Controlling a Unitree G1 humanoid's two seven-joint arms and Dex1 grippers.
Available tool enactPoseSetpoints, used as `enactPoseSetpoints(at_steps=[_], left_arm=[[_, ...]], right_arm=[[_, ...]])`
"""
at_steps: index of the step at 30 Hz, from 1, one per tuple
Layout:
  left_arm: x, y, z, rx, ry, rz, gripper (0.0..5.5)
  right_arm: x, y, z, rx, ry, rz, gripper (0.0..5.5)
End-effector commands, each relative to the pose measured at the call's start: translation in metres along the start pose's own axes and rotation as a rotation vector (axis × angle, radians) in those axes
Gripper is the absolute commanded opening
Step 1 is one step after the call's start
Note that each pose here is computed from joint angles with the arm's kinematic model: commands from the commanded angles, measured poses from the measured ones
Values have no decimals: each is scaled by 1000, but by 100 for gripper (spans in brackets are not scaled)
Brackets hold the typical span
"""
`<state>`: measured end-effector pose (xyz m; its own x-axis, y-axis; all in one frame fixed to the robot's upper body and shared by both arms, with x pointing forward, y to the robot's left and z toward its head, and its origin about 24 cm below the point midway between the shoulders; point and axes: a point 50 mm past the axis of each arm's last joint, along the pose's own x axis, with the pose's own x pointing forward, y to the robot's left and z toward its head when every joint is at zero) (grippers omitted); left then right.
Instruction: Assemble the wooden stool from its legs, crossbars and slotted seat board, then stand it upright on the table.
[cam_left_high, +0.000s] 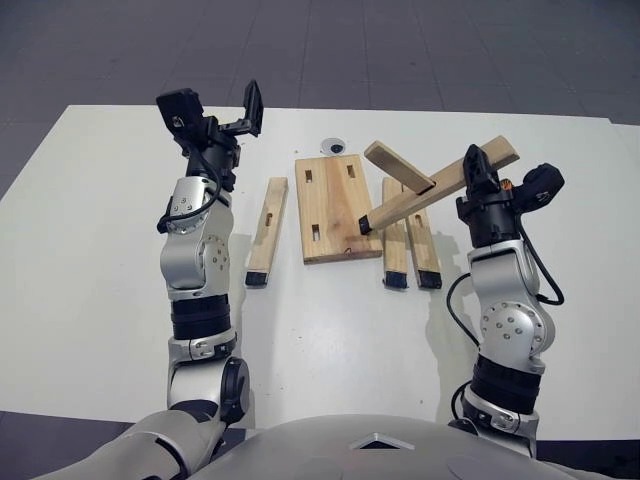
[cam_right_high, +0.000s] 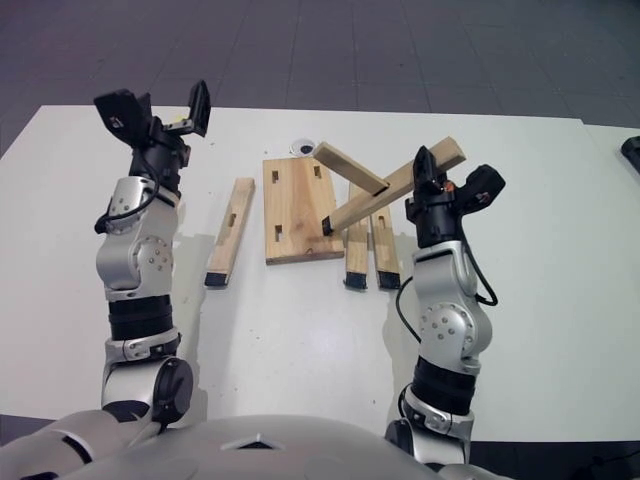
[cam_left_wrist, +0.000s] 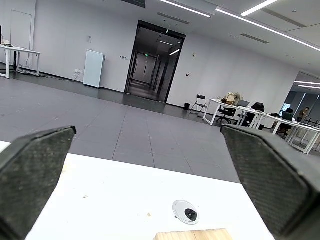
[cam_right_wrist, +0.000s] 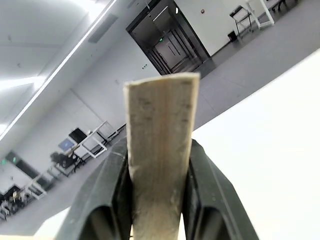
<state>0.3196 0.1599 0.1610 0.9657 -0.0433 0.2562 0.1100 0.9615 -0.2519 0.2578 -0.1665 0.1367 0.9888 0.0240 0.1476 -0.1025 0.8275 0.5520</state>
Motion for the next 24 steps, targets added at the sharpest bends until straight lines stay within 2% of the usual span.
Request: enactPoseSetpoints(at_steps=[1, 11, 15, 21, 24], left_arm=[[0, -6, 4, 14, -14, -8, 540], [3, -16, 19, 3, -59, -20, 540], [3, -22, 26, -5, -77, -30, 540], [2, -28, 29, 2, -79, -53, 540], [2, -29, 26, 3, -65, -53, 540]], right_arm=[[-1, 1, -16, -191, 103, -23, 102], [-3, 16, -32, -422, 227, 42, 102], [-14, 9, -49, -487, 344, 64, 102], [-27, -14, -71, -476, 531, 35, 102], [-25, -12, -68, -474, 489, 60, 102]])
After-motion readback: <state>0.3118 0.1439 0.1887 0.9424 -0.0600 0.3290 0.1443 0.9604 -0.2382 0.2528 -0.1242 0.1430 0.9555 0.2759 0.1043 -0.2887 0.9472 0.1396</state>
